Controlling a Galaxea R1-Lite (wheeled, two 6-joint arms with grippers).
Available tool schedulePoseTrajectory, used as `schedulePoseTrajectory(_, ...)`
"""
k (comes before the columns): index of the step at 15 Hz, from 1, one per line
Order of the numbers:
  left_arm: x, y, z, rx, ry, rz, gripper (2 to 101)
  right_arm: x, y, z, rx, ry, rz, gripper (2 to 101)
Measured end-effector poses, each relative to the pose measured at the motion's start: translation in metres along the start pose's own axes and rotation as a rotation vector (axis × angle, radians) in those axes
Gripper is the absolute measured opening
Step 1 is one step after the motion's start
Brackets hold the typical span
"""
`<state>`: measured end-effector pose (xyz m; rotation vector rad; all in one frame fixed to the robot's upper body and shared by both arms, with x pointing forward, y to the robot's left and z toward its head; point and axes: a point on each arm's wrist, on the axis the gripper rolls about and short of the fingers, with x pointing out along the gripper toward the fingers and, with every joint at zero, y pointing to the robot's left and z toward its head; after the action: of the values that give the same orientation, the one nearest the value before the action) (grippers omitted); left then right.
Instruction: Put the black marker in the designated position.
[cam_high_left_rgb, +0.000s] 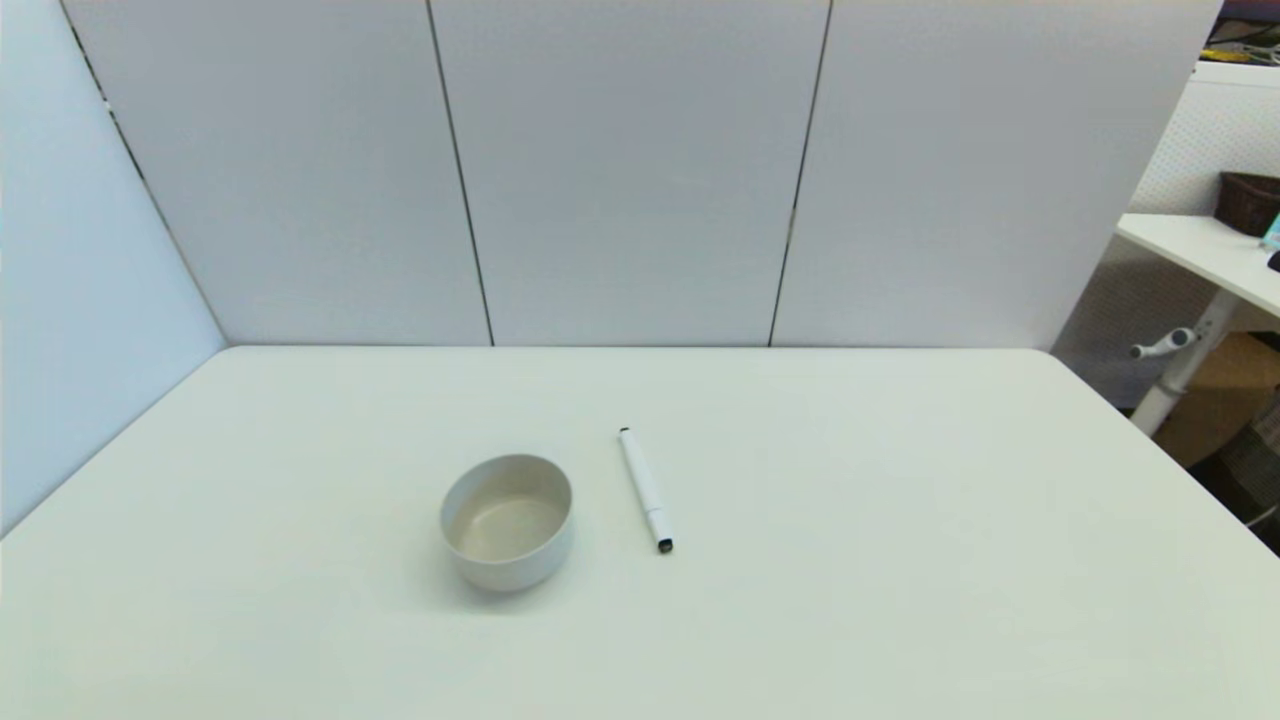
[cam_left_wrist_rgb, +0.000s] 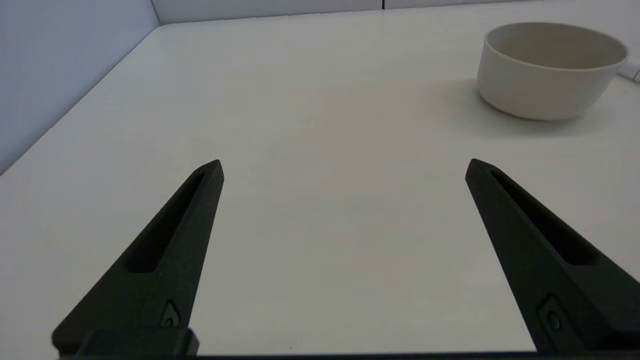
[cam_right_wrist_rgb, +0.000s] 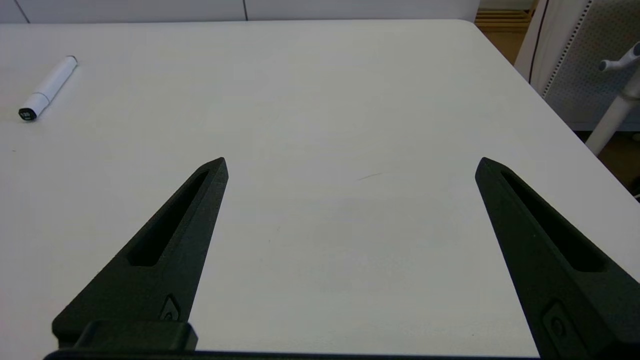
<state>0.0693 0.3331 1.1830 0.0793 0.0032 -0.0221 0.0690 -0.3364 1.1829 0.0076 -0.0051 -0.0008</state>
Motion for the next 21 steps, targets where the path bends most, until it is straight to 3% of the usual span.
schedulePoseTrajectory(4, -0.0004, 0.0005, -0.0003, -0.089, -0.008, 0.020, 97.8, 0.0000, 0.0000, 0.0000, 0.000, 0.000, 0.000, 98.0)
schedulePoseTrajectory(21, -0.0004, 0.0005, -0.0004, -0.090, -0.008, 0.019, 97.8, -0.0001, 0.0000, 0.0005, -0.002, -0.001, -0.001, 98.0)
